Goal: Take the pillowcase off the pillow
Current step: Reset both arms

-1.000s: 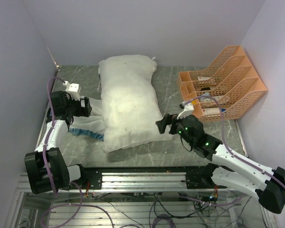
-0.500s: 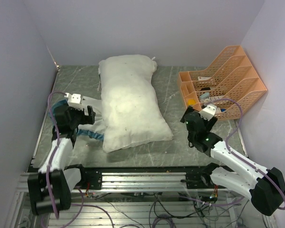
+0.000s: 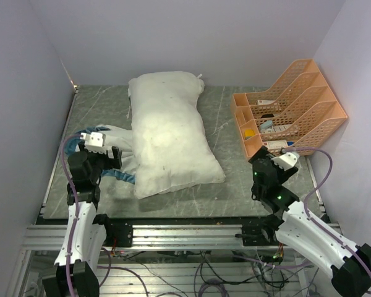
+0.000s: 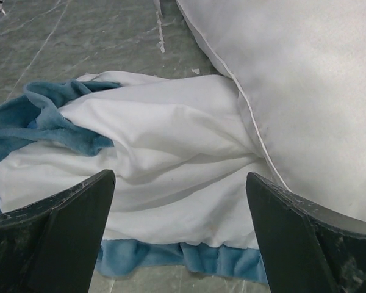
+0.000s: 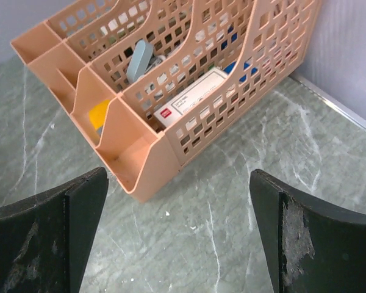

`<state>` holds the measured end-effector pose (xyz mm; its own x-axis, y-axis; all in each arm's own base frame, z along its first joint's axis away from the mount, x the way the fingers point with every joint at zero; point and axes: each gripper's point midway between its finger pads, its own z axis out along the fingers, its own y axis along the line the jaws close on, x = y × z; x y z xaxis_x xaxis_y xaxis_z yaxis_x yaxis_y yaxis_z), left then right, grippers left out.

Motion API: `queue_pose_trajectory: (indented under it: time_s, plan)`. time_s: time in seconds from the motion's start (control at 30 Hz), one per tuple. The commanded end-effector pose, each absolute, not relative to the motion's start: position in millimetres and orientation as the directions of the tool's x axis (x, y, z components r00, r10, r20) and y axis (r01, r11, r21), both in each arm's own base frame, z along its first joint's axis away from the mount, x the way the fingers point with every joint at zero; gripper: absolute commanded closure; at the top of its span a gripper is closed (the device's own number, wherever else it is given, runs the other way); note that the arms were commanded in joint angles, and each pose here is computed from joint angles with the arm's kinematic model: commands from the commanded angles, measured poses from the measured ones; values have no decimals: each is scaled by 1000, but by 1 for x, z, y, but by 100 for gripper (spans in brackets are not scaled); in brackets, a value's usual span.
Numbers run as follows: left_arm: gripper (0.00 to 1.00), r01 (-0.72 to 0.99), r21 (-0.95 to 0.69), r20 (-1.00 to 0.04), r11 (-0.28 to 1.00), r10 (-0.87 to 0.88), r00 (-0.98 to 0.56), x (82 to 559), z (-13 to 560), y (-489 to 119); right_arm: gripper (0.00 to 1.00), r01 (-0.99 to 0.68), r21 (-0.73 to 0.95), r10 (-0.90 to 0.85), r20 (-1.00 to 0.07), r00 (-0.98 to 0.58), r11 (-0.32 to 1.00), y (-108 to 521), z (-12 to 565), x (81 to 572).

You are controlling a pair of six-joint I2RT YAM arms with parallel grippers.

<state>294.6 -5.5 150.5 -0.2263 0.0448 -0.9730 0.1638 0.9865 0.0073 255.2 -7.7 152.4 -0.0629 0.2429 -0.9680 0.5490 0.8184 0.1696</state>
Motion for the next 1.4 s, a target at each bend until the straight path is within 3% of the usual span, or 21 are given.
queue_pose_trajectory:
  time_s: [0.0,0.27,0.47,0.53,0.73,0.9,1.13,1.37]
  plan:
    - [0,235,25,-965,972,85,-247,284,133,-16,0,619,179,225,-974,4,765,-25,165,247]
    - [0,219,18,-945,976,88,-314,287,105,-11,0,682,149,201,-980,2,716,-35,159,243]
    - [5,113,11,-951,994,46,-306,286,108,4,0,602,-80,42,-982,-185,795,-20,150,259]
    - [0,81,14,-956,997,37,-291,284,111,8,0,589,-108,33,-974,-224,801,-16,144,262]
    - [0,125,15,-986,992,36,-164,274,120,-3,0,549,-199,-14,-947,-321,812,-8,131,269]
    - [0,30,5,-990,1000,9,-143,270,126,11,0,582,-113,42,-969,-245,805,-13,136,264]
    - [0,32,11,-987,999,16,-162,271,106,11,0,701,148,180,-983,28,698,-44,149,236]
    - [1,-22,-3,-992,1000,-6,-128,266,113,17,0,693,160,149,-986,77,703,-54,155,230]
